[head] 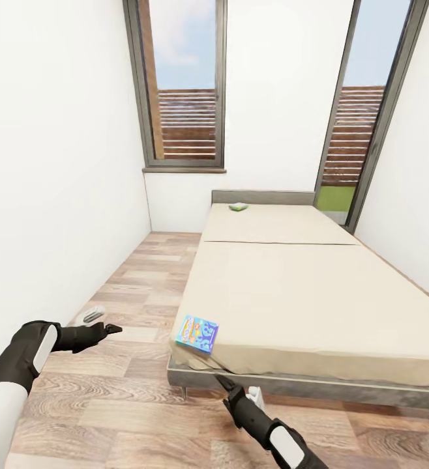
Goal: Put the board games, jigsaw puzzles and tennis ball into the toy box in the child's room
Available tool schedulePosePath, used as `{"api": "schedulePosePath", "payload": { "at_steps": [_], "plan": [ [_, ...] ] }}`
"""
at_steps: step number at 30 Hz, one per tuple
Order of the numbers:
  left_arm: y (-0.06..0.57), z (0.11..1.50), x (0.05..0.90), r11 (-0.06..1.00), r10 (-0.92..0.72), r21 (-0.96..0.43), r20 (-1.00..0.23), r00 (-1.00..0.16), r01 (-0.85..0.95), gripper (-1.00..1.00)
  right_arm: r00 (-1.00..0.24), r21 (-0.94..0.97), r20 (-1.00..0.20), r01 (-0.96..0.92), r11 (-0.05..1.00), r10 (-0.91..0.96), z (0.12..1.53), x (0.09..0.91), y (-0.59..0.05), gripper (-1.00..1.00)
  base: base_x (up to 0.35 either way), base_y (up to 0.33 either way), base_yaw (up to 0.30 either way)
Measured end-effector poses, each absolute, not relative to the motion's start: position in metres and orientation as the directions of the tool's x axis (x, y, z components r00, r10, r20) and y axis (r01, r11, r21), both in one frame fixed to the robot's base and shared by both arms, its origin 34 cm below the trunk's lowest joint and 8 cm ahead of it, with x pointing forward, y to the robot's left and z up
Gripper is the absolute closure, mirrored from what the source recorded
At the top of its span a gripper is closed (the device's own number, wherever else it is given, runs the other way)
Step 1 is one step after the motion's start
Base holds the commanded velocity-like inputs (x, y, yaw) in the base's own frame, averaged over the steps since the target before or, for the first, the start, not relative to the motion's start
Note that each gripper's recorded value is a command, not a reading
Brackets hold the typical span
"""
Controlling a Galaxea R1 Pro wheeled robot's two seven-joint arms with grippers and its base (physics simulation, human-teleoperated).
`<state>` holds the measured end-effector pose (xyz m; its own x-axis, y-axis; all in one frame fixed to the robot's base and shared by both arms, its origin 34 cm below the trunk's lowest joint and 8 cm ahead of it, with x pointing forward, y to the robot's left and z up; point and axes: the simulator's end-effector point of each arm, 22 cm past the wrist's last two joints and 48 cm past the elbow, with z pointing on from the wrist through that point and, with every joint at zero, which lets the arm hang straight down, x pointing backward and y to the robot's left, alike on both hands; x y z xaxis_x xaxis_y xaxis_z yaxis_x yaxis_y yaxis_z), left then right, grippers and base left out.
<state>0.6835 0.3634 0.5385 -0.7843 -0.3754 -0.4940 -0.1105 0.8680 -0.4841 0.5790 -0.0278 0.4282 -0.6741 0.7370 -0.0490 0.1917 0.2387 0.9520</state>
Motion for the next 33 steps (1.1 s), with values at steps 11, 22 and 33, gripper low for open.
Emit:
{"api": "schedulePosePath", "payload": {
  "at_steps": [11,22,33],
  "plan": [
    [0.363,0.538,0.683,0.867,-0.377,-0.486,-0.492,-0.785,-0.112,-1.0,-0.77,0.953,-0.094,0.114,0.282,0.631,0.443,0.57,0.003,-1.0,0.0,0.0,0.0],
    [0.363,0.538,0.683,0.868,-0.376,-0.485,-0.492,-0.785,-0.112,-1.0,-0.801,0.956,-0.147,0.035,0.291,0.581,0.466,0.576,0.017,-1.0,0.0,0.0,0.0],
    [0.361,0.537,0.684,0.868,-0.374,-0.485,-0.493,-0.786,-0.109,-1.0,-0.842,0.946,-0.261,-0.127,0.297,0.471,0.506,0.574,0.05,-1.0,0.0,0.0,0.0]
  ]
}}
